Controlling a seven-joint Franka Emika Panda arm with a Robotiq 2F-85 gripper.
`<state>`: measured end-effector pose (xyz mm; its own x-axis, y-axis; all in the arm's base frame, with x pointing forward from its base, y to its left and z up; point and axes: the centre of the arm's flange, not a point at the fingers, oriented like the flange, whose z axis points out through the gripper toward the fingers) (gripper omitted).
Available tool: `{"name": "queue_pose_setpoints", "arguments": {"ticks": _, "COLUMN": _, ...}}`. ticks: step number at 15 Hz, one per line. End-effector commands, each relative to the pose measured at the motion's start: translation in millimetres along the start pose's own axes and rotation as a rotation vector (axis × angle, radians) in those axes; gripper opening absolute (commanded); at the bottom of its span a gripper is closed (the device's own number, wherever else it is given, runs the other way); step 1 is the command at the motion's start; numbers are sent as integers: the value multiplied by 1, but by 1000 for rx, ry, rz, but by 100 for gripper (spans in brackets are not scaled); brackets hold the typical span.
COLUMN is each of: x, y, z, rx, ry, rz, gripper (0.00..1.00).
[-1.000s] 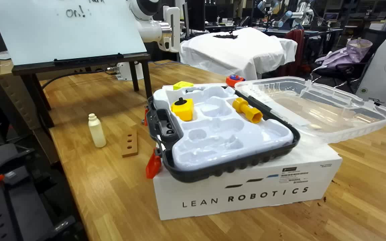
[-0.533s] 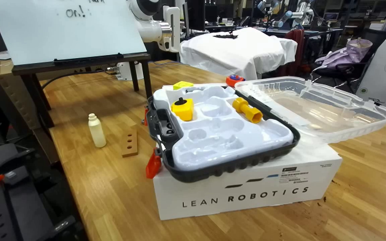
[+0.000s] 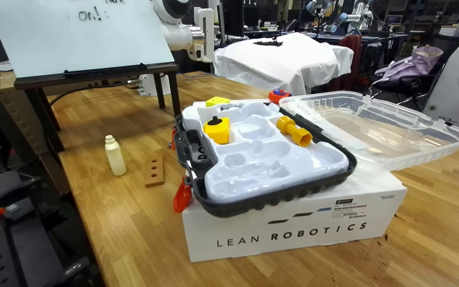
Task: Remove the yellow object from the white box
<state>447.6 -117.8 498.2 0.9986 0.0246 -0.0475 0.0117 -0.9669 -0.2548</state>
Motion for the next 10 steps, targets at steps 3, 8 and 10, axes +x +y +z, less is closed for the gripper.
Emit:
{"name": "queue_pose_setpoints", "arguments": {"ticks": 3, "x": 25, "y": 10, "z": 11, "rx": -53, "ry": 52, "rz": 255, "gripper": 100}}
{"name": "queue_pose_setpoints", "arguments": {"ticks": 8, "x": 23, "y": 11, "z": 14, "rx": -40, "ry": 46, "rz": 239, "gripper": 100}}
{"name": "queue_pose_setpoints", "arguments": {"ticks": 10, "x": 23, "y": 11, "z": 13, "rx": -40, "ry": 47, "rz": 241, "gripper": 100}}
